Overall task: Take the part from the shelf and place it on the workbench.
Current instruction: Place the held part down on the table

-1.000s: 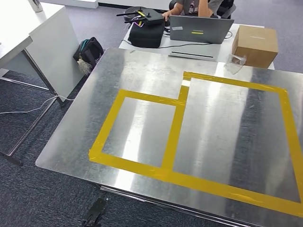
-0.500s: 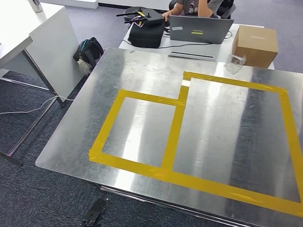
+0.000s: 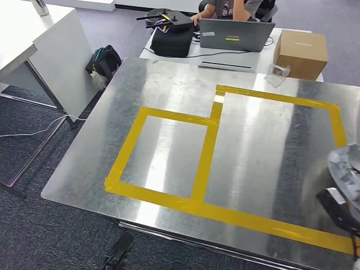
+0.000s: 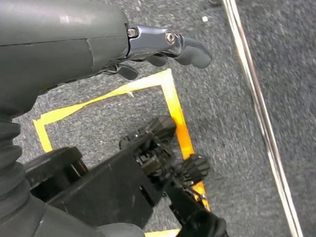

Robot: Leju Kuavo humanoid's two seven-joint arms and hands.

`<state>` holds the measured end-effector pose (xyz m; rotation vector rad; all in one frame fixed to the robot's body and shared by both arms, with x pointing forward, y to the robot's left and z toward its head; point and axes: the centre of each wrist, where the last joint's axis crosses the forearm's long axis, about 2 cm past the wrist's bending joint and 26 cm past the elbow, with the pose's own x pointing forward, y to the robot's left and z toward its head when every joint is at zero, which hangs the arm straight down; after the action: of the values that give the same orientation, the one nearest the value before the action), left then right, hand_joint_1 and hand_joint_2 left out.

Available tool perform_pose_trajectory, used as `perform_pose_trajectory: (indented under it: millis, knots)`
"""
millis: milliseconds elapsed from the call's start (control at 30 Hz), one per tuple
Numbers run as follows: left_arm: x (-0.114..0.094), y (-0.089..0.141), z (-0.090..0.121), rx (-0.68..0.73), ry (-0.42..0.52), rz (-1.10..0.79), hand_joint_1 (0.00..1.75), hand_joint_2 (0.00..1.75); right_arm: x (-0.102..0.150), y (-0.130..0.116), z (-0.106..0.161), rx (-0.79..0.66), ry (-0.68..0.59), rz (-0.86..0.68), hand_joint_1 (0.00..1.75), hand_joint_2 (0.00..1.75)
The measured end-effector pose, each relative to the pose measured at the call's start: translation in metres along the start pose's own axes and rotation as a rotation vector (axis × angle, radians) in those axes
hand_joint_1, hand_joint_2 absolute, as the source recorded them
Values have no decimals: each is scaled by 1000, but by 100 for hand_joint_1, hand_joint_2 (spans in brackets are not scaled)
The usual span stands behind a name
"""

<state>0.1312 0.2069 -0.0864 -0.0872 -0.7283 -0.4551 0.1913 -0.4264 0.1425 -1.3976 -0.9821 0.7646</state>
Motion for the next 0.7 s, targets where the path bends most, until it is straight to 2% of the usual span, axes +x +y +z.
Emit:
perform_pose_trajectory:
  millis: [133,267,400,700]
  knots:
    - [5,0,-2,-20,-6,-20,0,175,71,15,-1,50,-249,-14,175,175]
    - [6,-1,-3,-30,-1,-37,0,175,110,25,12,94,-432,2,175,175]
    - [8,-1,-3,-37,-1,-49,0,175,131,30,22,118,-539,21,175,175]
    - [10,-2,-4,-54,-5,-65,0,175,144,37,29,164,-624,47,175,175]
